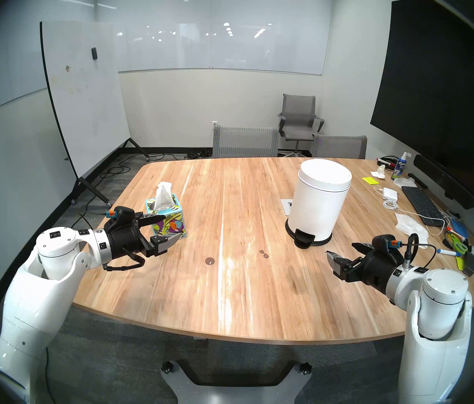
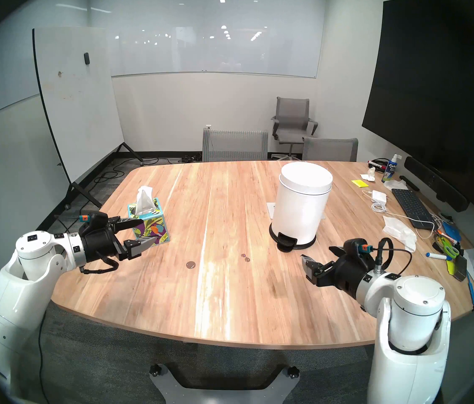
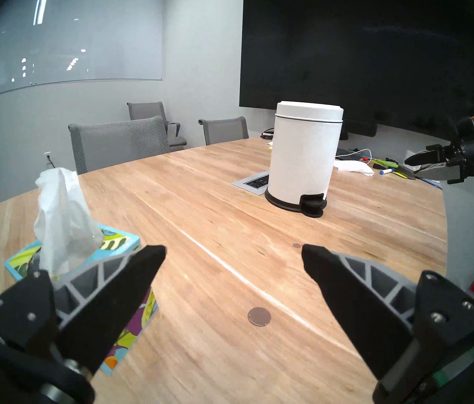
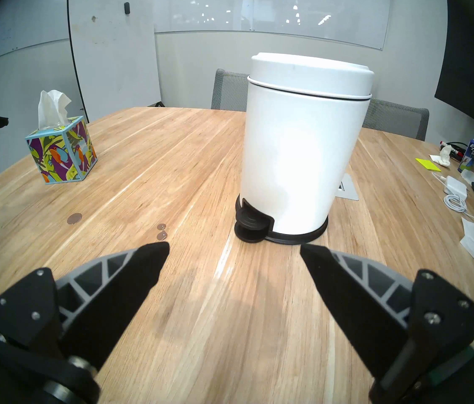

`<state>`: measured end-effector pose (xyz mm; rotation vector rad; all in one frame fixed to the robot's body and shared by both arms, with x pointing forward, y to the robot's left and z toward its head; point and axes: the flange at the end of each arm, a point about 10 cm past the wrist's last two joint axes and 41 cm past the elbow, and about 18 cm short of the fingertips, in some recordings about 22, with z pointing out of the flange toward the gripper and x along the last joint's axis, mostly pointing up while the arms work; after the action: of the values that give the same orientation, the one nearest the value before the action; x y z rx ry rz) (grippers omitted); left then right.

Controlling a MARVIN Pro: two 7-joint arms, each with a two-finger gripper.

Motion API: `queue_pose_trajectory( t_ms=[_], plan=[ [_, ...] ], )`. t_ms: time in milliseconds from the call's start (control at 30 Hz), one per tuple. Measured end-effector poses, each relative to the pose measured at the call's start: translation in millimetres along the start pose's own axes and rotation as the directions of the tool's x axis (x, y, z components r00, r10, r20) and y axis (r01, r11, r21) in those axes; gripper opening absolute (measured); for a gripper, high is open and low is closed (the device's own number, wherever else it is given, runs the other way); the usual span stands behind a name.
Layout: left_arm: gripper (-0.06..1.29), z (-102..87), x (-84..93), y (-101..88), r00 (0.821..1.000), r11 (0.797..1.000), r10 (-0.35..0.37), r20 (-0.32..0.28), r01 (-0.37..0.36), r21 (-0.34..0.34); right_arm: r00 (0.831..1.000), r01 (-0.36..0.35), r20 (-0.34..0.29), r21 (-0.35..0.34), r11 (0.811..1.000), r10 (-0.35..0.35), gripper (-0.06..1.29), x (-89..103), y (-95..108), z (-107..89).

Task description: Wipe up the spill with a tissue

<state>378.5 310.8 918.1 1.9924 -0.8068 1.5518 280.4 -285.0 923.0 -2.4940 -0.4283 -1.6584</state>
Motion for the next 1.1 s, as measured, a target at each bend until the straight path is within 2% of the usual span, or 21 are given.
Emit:
queue_pose_trajectory(
  t_ms=[100, 300, 700, 1100],
  plan=[
    [1.27, -2.2, 13.7, -6.8, 1.000, 1.000, 0.015, -0.002, -0.015, -0.011, 1.000, 0.000, 0.000, 0.000, 1.000, 0.000, 1.23, -0.1, 0, 0.0],
    [1.27, -4.8, 29.2, -17.0, 1.000, 0.999, 0.028, 0.000, -0.028, -0.024, 1.000, 0.000, 0.000, 0.000, 1.000, 0.000, 1.23, -0.1, 0, 0.1],
    [1.27, -3.5, 35.7, -44.4, 0.999, 1.000, 0.018, 0.042, -0.017, -0.021, 1.000, 0.000, 0.000, 0.000, 1.000, 0.000, 1.23, -0.1, 0, 0.1],
    [1.27, 1.8, 43.5, -67.7, 0.997, 0.999, 0.039, 0.072, -0.041, 0.023, 1.000, 0.000, 0.000, 0.000, 1.000, 0.000, 1.23, -0.2, 0, 0.1]
  ],
)
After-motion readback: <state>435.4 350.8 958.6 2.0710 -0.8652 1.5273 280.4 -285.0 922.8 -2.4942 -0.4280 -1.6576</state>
